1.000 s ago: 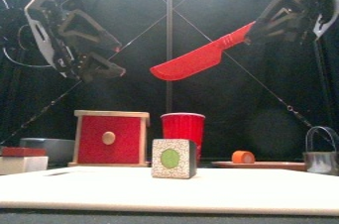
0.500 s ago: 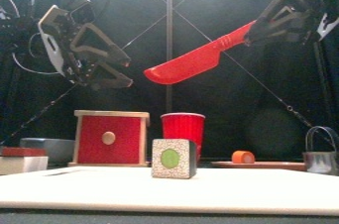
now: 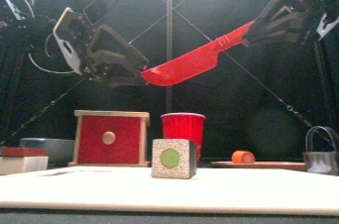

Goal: Cut sushi roll

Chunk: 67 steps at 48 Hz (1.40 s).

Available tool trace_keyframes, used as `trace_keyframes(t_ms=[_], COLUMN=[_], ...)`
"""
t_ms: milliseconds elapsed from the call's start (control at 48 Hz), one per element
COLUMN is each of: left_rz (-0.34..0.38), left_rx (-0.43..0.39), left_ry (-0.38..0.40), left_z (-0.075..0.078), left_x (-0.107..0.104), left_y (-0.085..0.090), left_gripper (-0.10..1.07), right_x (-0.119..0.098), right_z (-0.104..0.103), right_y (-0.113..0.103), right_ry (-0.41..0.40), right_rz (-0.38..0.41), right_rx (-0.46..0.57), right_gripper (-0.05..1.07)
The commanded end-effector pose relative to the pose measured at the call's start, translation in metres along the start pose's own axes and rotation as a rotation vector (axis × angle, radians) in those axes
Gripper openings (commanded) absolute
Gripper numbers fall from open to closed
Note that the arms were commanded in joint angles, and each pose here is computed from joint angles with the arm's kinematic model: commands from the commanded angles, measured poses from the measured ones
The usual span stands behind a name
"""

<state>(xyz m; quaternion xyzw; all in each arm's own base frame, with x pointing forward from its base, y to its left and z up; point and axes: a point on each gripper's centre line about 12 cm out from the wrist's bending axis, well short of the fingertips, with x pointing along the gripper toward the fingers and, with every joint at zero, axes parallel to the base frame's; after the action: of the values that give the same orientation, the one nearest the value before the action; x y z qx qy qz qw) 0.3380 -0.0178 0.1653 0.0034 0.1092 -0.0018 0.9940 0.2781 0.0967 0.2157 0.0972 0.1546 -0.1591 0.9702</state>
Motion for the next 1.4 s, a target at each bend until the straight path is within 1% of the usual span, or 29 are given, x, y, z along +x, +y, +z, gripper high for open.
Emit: trace_keyframes(t_ms=[0,167,292,396,646,812,917,1000,1125,1229,1375], left_rz=[-0.011,-0.033,-0.039,-0.039,-0.046,-0.052,-0.063,-0.063,-0.064,-0.064,-0.065], left_rx=[0.014,0.044,0.054,0.054,0.065,0.072,0.085,0.085,0.086,0.085,0.086], left_ry=[-0.035,-0.041,-0.043,-0.031,-0.018,-0.014,-0.016,-0.014,0.01,0.035,0.053], left_z=[0.01,0.012,0.012,0.01,0.006,0.004,0.004,0.004,-0.003,-0.009,-0.014], left_x=[0.009,0.015,0.014,0.014,0.012,0.013,0.013,0.013,0.013,0.015,0.017], left_y=[-0.002,-0.004,-0.004,-0.004,-0.004,-0.005,-0.006,-0.006,-0.006,-0.006,-0.006], left_gripper=[0.92,0.86,0.82,0.77,0.59,0.49,0.44,0.42,0.42,0.42,0.42], right_x=[-0.001,0.001,0.002,0.002,0.002,0.003,0.006,0.014,0.024,0.031,0.038], right_z=[0.009,0.008,0.006,0.006,0.006,0.006,0.003,0.0,-0.003,-0.004,-0.006], right_y=[0.003,0.004,0.004,0.004,0.003,0.003,0.003,0.0,0.001,0.0,-0.007], right_ry=[-0.021,-0.018,-0.011,-0.009,-0.009,-0.005,0.03,0.073,0.126,0.161,0.197], right_rz=[0.007,0.003,0.0,-0.002,-0.003,-0.005,-0.015,-0.034,-0.029,-0.025,-0.046], right_rx=[0.024,0.023,0.021,0.023,0.024,0.029,0.051,0.08,0.089,0.102,0.144], right_gripper=[0.32,0.32,0.32,0.32,0.32,0.32,0.31,0.31,0.3,0.26,0.19])
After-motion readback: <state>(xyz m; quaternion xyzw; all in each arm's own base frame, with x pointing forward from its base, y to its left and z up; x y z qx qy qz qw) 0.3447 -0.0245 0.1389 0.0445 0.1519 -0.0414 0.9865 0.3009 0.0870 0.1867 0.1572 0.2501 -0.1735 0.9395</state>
